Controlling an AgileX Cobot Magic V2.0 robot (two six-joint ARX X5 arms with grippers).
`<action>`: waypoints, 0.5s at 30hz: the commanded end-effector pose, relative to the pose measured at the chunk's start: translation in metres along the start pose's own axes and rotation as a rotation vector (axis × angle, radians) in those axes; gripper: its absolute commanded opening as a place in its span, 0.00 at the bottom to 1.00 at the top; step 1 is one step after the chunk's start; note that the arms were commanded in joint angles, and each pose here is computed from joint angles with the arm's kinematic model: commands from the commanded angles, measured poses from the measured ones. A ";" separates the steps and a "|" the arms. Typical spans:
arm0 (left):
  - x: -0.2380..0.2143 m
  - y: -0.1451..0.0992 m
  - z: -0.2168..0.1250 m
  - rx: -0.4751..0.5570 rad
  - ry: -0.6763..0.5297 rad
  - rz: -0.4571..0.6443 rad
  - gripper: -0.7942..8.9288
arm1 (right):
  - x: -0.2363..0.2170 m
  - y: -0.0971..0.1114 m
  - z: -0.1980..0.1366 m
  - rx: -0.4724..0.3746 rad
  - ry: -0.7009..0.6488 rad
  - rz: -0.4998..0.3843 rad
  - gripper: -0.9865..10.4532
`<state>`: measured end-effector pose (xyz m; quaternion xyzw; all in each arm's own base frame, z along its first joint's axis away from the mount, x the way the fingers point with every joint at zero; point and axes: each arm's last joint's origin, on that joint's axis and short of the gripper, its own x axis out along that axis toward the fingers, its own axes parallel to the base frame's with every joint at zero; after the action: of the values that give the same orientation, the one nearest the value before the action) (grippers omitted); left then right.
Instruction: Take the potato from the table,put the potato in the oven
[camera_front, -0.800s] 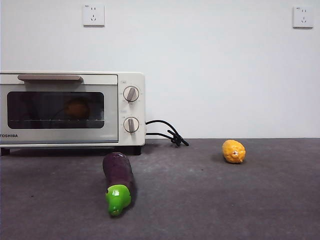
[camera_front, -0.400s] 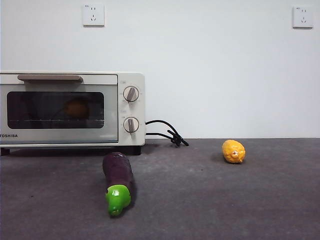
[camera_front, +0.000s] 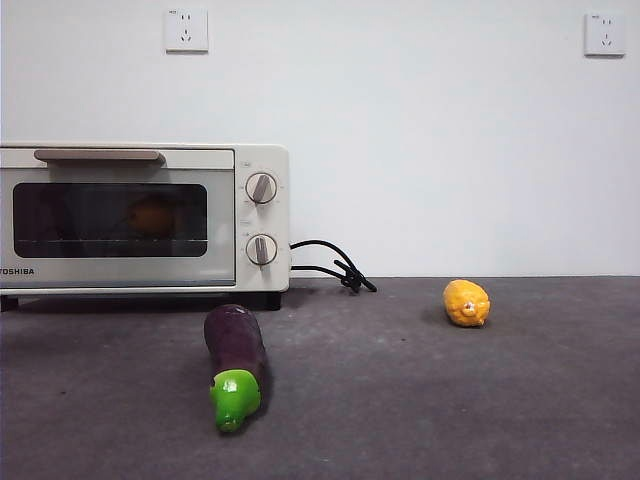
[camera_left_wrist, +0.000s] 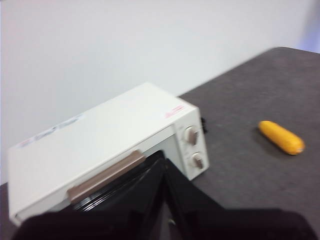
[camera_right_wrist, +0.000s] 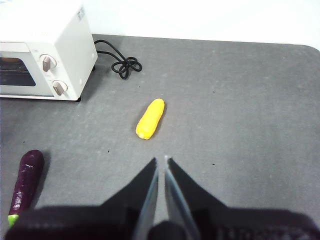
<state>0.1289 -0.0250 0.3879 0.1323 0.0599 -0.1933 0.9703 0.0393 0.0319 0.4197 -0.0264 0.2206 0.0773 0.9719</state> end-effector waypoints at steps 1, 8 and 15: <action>0.009 -0.010 -0.051 0.021 -0.039 0.029 0.08 | 0.001 0.000 -0.003 -0.014 0.016 -0.014 0.11; 0.013 -0.027 -0.138 -0.052 -0.147 0.142 0.08 | 0.001 0.000 -0.003 -0.014 0.016 -0.014 0.11; 0.010 -0.035 -0.191 -0.150 -0.124 0.285 0.08 | 0.001 0.000 -0.003 -0.014 0.016 -0.014 0.11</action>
<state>0.1129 -0.0068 0.1995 0.0712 -0.0043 -0.0593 0.9957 0.0393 0.0319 0.4197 -0.0263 0.2205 0.0773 0.9720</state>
